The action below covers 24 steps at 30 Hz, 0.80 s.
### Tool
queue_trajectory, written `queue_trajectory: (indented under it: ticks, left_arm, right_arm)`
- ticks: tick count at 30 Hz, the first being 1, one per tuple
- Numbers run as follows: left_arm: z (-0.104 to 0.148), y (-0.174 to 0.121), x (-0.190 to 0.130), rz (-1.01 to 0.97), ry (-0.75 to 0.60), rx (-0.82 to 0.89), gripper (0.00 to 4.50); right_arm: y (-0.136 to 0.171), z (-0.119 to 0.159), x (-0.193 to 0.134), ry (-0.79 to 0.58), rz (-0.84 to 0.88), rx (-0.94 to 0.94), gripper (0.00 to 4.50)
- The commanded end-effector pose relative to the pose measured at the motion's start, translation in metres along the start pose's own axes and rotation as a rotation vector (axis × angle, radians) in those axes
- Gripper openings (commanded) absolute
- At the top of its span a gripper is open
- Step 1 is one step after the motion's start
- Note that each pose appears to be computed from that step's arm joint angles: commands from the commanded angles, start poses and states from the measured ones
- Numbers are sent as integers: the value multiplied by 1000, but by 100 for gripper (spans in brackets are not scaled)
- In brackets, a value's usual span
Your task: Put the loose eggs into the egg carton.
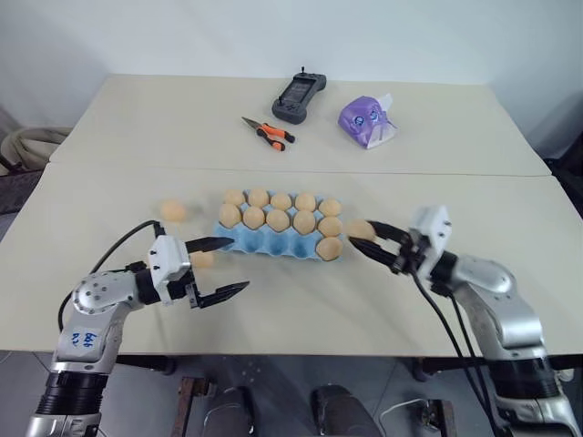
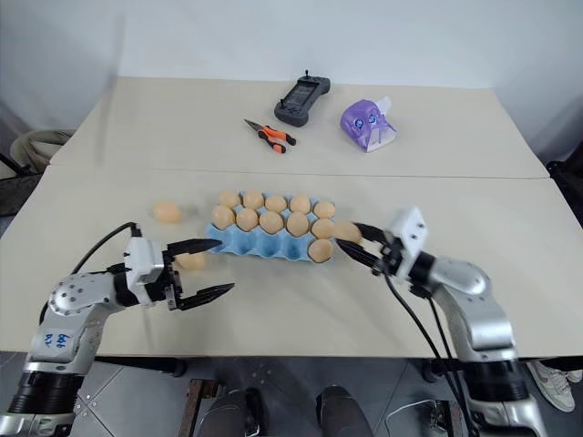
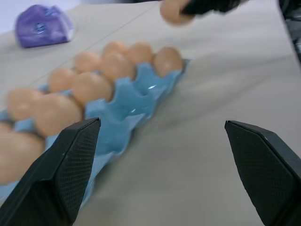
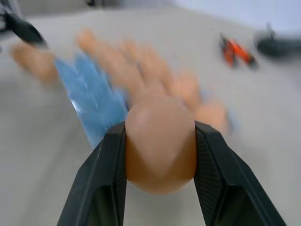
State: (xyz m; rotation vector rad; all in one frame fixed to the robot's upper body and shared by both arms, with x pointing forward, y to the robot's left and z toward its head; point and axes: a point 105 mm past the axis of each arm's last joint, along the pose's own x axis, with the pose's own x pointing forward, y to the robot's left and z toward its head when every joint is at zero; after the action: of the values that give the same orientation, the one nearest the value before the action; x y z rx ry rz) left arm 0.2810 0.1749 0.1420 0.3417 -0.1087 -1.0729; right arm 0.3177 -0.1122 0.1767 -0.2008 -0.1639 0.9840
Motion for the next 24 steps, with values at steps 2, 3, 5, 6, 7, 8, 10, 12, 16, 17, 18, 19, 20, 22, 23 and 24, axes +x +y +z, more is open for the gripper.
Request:
queue_trajectory:
  ticks: [2,3,5,6,7,8,10,12,16,17,18,19,20,22,23,24]
  left_arm:
    - [0,4,-9,53,2,7,450]
    - [0,3,-9,57,3,6,450]
    - [0,2,-9,63,2,8,450]
    - [1,1,-9,66,1,9,450]
    - [2,1,-9,70,0,11,450]
    - [2,1,-10,78,-2,12,450]
    - [3,2,-12,92,0,14,450]
    - [2,2,-14,104,3,13,450]
    - [4,3,-17,139,-5,4,450]
    - [5,3,-19,156,-8,0,450]
    - [6,3,-20,167,-10,-2,450]
    - [7,4,-22,178,-10,0,450]
    - [7,4,-25,194,-9,0,450]
    - [9,7,-33,242,-5,-2,450]
    - [8,9,-41,279,3,-4,450]
    - [8,12,-52,328,15,-4,450]
  right_arm:
    - [17,7,36,7,57,-8,157]
    - [21,6,43,17,78,-14,157]
    - [30,3,53,40,132,-54,157]
    - [32,-1,55,54,147,-51,157]
    - [33,-3,56,60,153,-46,157]
    - [33,-4,57,59,150,-30,157]
    - [35,-6,57,67,166,-4,157]
    - [42,-6,54,68,221,15,225]
    - [36,1,50,26,185,-3,355]
    - [32,4,46,7,173,-5,394]
    - [30,6,42,-5,165,-6,431]
    - [27,7,38,-8,156,-8,449]
    - [24,6,32,-7,145,-12,449]
    - [20,3,14,-3,138,-33,449]
    - [17,0,1,5,123,-40,449]
    - [16,-2,-13,7,127,-49,449]
